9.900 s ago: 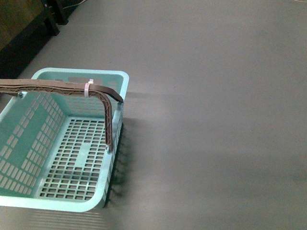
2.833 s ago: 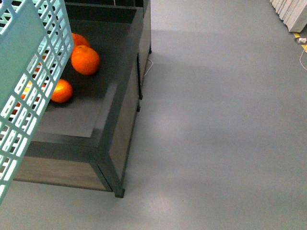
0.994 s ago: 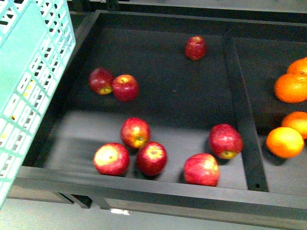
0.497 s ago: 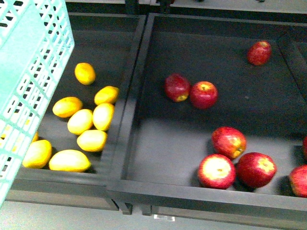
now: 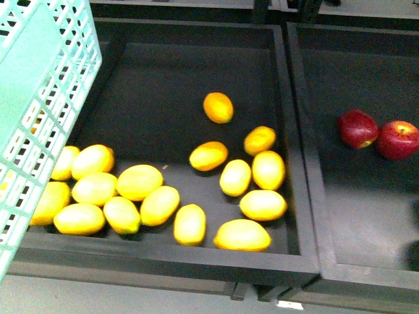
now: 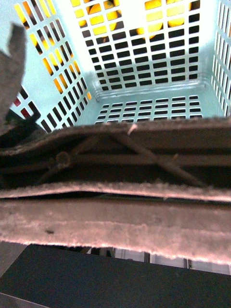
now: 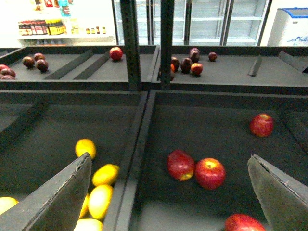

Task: Pick lemon and mango into basket

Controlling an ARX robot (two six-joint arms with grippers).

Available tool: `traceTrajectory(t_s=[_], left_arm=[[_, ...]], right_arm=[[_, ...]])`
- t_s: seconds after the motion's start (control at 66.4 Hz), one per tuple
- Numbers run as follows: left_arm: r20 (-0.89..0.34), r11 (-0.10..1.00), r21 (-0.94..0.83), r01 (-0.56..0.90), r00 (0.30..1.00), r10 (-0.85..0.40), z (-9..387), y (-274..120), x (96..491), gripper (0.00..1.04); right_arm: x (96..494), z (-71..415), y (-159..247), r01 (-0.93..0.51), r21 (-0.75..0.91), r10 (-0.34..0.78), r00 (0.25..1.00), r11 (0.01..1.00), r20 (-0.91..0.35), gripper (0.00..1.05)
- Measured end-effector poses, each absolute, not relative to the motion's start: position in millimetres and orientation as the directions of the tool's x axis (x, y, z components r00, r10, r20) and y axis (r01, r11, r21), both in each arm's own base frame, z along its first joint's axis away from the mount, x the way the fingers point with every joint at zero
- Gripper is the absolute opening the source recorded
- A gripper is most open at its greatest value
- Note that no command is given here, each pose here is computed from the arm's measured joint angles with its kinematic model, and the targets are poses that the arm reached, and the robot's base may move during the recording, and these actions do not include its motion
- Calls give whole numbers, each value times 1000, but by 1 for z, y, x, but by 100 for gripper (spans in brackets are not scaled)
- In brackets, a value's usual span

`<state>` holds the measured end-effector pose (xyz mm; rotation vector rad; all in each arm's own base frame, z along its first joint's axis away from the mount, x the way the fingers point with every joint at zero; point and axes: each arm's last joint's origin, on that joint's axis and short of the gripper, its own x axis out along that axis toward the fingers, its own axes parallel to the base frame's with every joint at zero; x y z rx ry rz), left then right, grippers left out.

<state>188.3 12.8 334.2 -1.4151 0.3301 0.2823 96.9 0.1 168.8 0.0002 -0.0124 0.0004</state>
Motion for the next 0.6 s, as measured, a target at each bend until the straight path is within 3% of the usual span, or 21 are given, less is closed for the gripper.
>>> traceTrajectory(t_s=[0.603], left_arm=[[-387, 136, -913, -383, 922, -2, 335, 13, 188, 15]], right_arm=[[97, 169, 0, 0, 1, 0, 1000, 1000, 12, 96]])
